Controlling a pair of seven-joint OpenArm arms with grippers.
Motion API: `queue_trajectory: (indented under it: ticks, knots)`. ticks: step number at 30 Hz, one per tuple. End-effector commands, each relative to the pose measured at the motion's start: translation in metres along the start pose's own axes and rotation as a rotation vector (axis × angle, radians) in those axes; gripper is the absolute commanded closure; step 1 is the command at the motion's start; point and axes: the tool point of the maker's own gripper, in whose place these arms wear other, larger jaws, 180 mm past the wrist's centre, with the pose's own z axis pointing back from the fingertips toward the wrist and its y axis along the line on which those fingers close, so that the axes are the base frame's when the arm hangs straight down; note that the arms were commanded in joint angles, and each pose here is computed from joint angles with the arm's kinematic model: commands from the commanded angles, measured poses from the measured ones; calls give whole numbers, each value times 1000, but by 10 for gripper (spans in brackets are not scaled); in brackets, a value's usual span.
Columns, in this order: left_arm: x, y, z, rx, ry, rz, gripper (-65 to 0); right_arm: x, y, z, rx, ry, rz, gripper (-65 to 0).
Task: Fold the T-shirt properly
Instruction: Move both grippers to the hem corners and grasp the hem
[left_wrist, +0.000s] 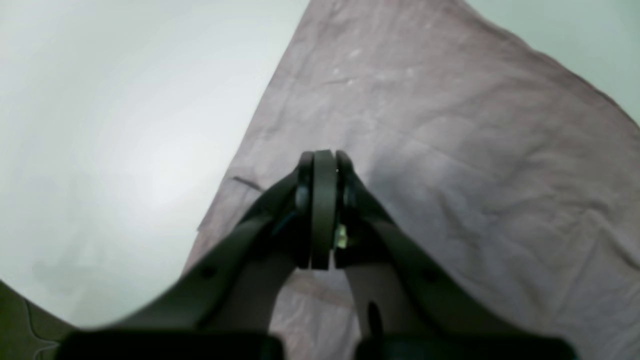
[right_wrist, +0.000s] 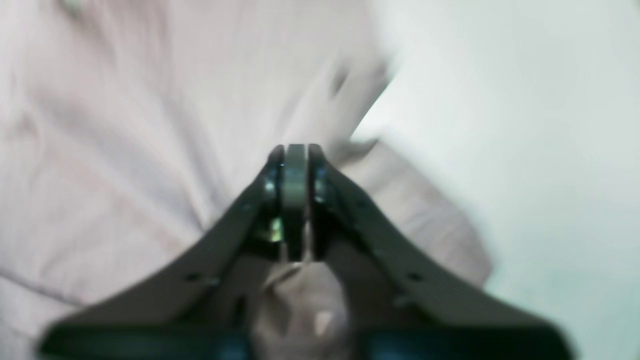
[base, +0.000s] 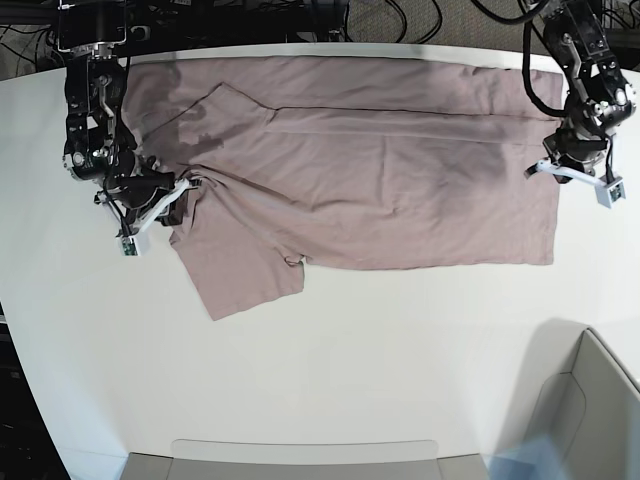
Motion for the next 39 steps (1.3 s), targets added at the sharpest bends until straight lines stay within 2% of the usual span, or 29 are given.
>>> queue_trajectory:
  ticks: [1, 4, 8, 15, 20, 24, 29, 34, 39]
  knots:
    - [12, 0, 4, 3, -43, -15, 0, 19, -2, 5, -4, -54, 15, -88]
    - [16, 1, 5, 4, -50, -21, 0, 42, -9, 7, -18, -97, 20, -194]
    - [14, 0, 4, 0, -46, -15, 0, 71, -28, -1, -48, -122, 19, -270]
    - [2, -21, -2, -44, -12, -43, 0, 114, -69, -31, -95, -110, -60, -272]
    - [-7, -35, -5, -76, 4, -43, 0, 99, -48, -68, -68, -52, 36, -272]
    - [1, -41, -5, -91, -17, -27, 0, 79, -49, -89, -73, -31, 34, -272]
    - [3, -42, -5, -93, -22, -26, 0, 65, -51, -99, -80, -20, 12, -272]
    - [2, -42, -6, -92, -19, -25, 0, 58, -35, -113, -57, -10, 41, -272]
    - [-4, -40, -10, -89, 3, -22, 0, 57, -3, -124, -6, -11, 99, -272]
